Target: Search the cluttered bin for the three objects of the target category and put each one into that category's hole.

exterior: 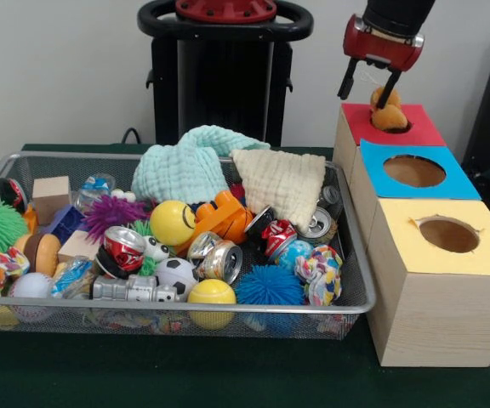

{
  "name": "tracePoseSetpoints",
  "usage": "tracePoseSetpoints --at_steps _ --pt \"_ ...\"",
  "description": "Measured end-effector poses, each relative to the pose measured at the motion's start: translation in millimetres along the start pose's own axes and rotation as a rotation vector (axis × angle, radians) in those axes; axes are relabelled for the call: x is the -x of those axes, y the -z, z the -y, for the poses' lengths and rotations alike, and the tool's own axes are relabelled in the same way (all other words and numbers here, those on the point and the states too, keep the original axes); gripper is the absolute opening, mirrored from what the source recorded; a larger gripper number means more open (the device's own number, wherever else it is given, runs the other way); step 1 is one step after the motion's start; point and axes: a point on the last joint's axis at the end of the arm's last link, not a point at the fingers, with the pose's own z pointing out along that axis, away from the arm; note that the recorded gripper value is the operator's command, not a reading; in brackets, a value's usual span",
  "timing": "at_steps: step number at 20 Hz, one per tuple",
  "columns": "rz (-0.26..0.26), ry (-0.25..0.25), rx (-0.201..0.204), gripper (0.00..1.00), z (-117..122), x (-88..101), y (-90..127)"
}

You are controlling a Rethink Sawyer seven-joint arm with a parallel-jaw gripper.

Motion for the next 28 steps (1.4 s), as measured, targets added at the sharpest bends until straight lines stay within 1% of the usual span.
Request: tracePoseSetpoints --at_steps 13,18,22,24,28 --pt "0.001 -0.003 -0.007 1.00 2 0.8 -1" --pt "0.006 -0.007 -0.016 1.00 6 0.7 1" --pt "0.021 -0.009 -0.044 1.00 12 -0.6 3" --pt "0.034 -0.008 -0.072 1.00 15 -4.6 5" --pt "0.053 -0.005 -0.105 1.00 19 -10.9 10"
